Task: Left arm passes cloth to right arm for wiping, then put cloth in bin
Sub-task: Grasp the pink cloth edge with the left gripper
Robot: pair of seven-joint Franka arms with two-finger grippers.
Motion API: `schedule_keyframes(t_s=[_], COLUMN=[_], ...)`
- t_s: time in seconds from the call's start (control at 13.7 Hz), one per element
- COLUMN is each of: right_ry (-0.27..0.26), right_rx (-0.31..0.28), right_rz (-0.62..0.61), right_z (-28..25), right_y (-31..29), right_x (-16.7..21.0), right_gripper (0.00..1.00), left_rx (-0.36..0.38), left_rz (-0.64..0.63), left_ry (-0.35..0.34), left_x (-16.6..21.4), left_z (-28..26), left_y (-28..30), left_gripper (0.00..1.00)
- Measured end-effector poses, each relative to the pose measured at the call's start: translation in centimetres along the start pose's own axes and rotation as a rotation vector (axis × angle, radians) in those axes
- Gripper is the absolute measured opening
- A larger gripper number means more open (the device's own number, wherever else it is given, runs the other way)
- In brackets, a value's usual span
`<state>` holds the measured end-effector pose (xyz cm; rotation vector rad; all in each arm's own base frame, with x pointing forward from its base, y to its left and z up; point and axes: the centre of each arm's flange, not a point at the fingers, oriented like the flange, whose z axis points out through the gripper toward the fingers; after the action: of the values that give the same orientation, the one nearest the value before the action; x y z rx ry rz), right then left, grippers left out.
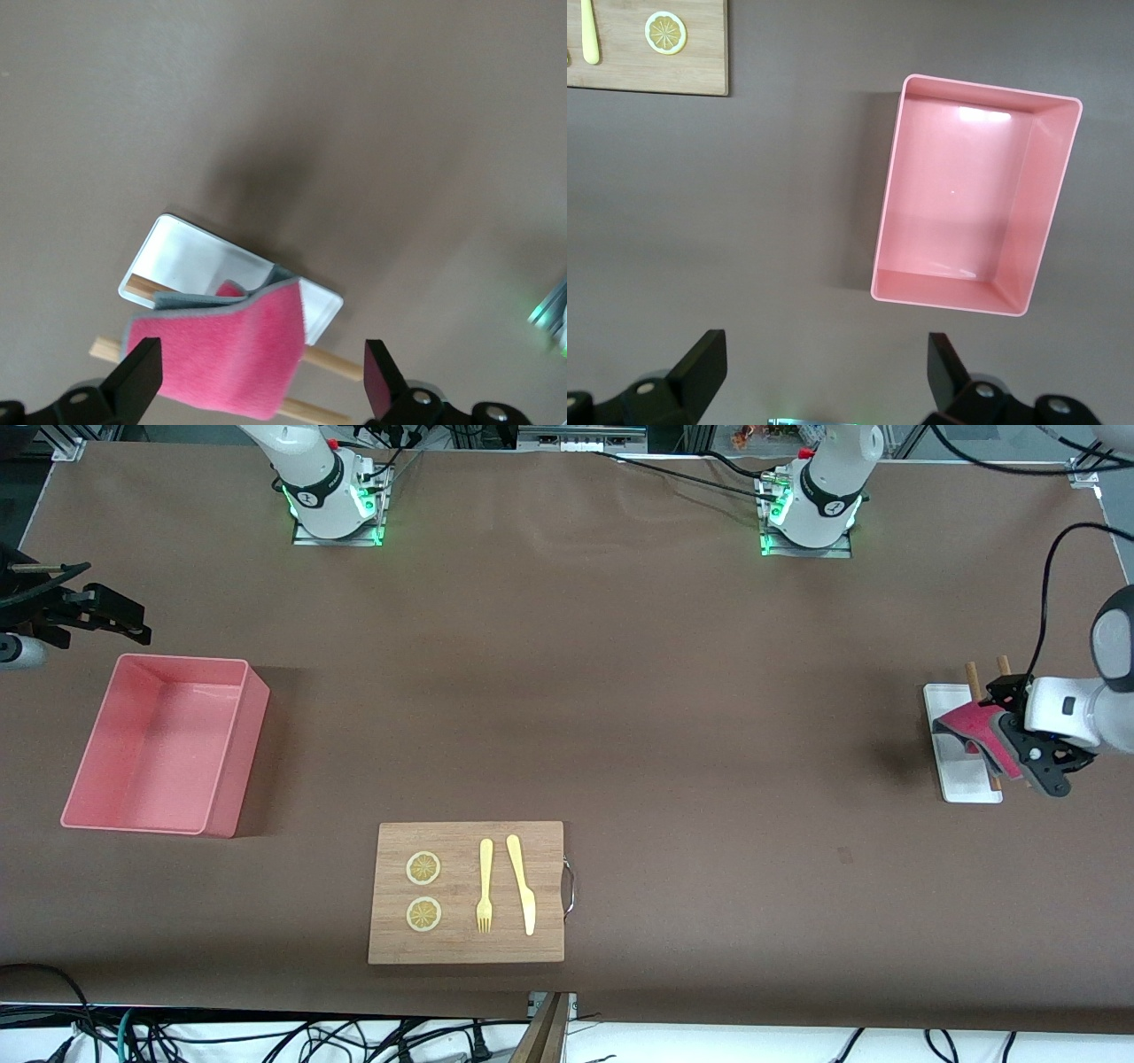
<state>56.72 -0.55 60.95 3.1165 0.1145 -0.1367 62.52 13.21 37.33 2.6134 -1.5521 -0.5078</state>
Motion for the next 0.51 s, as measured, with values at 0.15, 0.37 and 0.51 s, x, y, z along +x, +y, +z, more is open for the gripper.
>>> schedule_keyframes(t_s=[0.15,0.37,0.51], right_ry=[0.0,0.0,0.0], right_rx=[0.0,0.0,0.0], right_rz=[0.0,0.0,0.0], right_z=[0.0,0.0,0.0], right_y=[0.0,0.0,0.0], right_x=[0.0,0.0,0.0], right_gripper=[1.0,1.0,1.0], left_rx=[0.004,0.044,0.039], left_rz=[0.084,0.163,0.171], left_ry=[-0.006,-0.021,-0.037], left_x=[-0.3,-1.3,-1.8], left_z=[3.2,5.0,5.6], left_y=[-2.5,-4.5,-4.8], left_gripper=[1.0,1.0,1.0])
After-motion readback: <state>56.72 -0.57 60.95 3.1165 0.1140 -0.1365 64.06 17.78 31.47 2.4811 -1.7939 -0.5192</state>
